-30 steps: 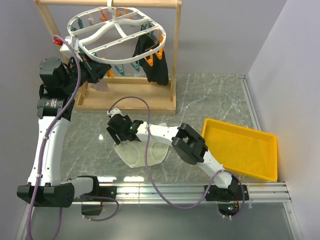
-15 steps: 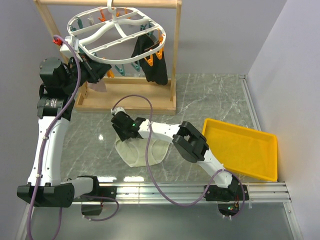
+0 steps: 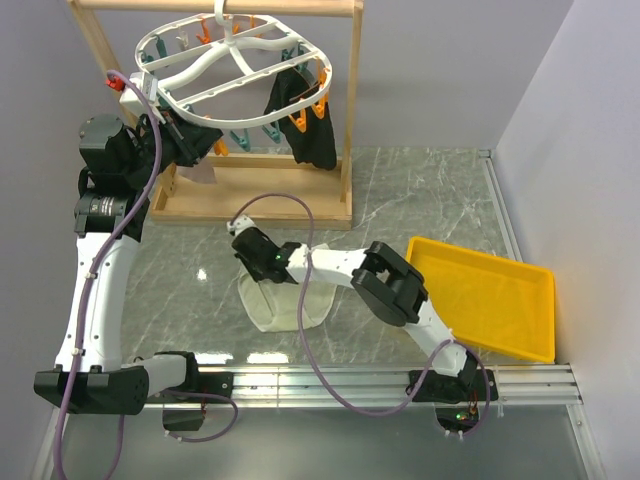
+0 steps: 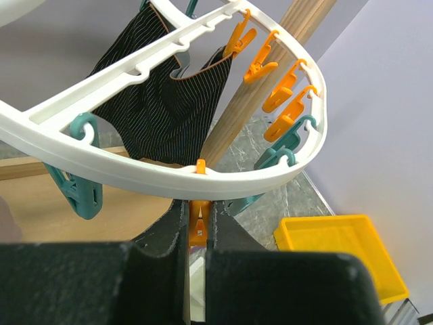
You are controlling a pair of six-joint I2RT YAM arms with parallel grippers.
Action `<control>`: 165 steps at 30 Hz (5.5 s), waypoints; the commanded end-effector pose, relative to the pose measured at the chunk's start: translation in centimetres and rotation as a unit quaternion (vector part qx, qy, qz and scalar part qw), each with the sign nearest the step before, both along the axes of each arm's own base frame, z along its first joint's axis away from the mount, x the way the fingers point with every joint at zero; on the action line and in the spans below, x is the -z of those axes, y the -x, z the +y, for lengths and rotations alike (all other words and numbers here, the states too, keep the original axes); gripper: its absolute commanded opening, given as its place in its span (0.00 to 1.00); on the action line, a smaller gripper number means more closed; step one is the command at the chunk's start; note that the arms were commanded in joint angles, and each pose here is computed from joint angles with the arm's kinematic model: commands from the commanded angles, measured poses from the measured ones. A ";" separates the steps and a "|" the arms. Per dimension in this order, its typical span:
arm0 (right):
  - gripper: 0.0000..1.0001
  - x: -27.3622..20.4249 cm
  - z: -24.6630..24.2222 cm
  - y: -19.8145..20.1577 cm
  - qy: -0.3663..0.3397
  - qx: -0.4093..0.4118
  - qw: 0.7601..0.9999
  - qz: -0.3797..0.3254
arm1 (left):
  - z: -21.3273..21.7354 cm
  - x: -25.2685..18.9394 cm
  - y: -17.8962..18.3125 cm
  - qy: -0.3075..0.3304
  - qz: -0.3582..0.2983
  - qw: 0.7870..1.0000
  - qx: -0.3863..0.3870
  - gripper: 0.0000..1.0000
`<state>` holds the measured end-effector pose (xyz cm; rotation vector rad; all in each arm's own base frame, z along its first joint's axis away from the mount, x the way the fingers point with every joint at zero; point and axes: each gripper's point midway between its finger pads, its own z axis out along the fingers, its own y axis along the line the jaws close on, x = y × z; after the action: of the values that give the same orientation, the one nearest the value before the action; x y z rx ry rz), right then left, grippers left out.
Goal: Clip the underwear to the hanger
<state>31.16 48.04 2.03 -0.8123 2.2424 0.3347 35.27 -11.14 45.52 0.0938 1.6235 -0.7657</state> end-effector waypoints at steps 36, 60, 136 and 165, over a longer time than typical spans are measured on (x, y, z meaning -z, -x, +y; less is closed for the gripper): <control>0.00 -31.9 -4.3 0.4 -0.212 -0.196 0.815 -0.503 | -1.0 1.1 2.0 -0.011 0.017 0.999 0.047 0.00; 0.00 -35.9 -3.9 -2.1 -0.167 -0.186 0.808 -0.533 | -1.3 2.2 2.2 -0.016 0.032 0.997 0.064 0.00; 0.00 -36.7 -2.7 -0.4 -0.127 -0.223 0.773 -0.580 | -1.6 1.9 1.6 -0.007 0.034 0.997 0.069 0.00; 0.00 -39.6 -3.5 -1.4 -0.157 -0.184 0.784 -0.572 | -1.4 2.6 2.0 -0.022 0.034 0.997 0.069 0.00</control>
<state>32.44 45.28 37.45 -0.9996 0.8963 0.2567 34.97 -11.83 43.37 0.1696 1.6760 -0.8042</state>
